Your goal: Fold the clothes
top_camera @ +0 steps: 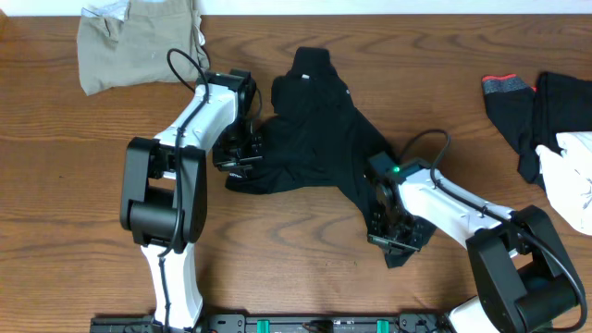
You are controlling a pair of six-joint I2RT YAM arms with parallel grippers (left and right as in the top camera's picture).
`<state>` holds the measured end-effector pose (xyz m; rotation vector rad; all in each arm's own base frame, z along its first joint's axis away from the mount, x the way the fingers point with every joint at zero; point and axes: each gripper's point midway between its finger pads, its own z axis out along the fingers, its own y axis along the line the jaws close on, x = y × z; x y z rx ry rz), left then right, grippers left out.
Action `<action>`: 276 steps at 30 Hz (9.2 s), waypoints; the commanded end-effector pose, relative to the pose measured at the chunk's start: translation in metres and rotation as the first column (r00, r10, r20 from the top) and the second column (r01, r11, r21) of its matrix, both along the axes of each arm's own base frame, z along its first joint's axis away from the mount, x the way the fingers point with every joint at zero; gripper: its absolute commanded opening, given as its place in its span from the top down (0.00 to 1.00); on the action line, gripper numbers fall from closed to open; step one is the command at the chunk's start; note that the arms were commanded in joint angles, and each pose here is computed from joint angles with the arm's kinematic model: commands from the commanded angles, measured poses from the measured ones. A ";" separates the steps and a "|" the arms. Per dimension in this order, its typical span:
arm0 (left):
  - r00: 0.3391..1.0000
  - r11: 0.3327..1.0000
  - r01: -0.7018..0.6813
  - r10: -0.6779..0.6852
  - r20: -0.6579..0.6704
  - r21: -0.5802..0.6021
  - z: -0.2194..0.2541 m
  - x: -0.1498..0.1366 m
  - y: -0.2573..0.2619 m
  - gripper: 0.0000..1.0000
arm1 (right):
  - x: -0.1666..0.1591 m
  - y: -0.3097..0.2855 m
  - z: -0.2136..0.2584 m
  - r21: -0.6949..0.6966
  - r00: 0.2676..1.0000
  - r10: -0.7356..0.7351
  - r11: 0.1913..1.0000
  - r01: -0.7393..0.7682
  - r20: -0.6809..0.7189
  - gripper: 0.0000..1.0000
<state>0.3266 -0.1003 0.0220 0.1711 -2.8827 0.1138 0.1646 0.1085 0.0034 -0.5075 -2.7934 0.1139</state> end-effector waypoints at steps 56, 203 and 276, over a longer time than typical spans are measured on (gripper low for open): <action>0.985 0.999 0.034 -0.027 0.168 -0.035 0.030 -0.033 -0.049 0.05 | 0.080 -0.120 0.141 -0.061 0.949 -0.197 0.974 0.218 0.246 0.01; 0.698 0.941 -0.333 0.289 0.655 -0.060 0.179 -0.025 0.062 0.94 | -0.021 0.078 0.022 0.163 0.963 0.073 0.980 -0.118 0.260 0.01; 0.711 0.941 -0.333 0.286 0.642 -0.050 0.177 -0.030 0.063 0.94 | 0.021 0.028 -0.008 0.003 0.896 0.100 0.994 -0.113 0.433 0.99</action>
